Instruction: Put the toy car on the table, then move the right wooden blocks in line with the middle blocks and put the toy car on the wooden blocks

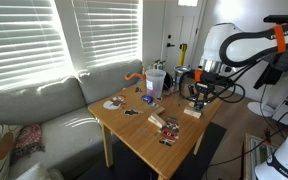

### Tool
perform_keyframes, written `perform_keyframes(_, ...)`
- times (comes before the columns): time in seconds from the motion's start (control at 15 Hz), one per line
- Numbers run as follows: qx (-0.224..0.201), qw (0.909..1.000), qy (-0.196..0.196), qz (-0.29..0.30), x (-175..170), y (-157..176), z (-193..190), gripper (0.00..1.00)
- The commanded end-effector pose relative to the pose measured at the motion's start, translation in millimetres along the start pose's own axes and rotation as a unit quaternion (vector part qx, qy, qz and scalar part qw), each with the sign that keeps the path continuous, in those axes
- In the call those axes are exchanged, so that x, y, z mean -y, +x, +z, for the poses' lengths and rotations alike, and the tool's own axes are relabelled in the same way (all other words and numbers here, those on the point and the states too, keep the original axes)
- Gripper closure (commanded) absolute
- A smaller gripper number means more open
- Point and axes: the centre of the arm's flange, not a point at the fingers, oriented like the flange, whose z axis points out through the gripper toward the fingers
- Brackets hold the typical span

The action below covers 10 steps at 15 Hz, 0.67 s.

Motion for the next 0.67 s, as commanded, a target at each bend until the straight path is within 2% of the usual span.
perform_keyframes(0.0, -0.01, 0.9999, 0.005, 0.005, 2.0, -4.7, 2.8, 0.46)
perform_keyframes(0.13, -0.007, 1.0, 0.006, 0.002, 1.6, -4.6, 1.4, 0.39)
perform_keyframes(0.47, -0.007, 0.9999, 0.011, 0.0, 0.2, -3.9, -2.1, 0.04)
perform_keyframes(0.53, -0.005, 0.9999, 0.014, -0.005, -0.3, -2.6, -3.8, 0.0)
perform_keyframes(0.6, -0.007, 0.9996, 0.023, -0.016, -1.0, 0.0, -6.8, 0.0)
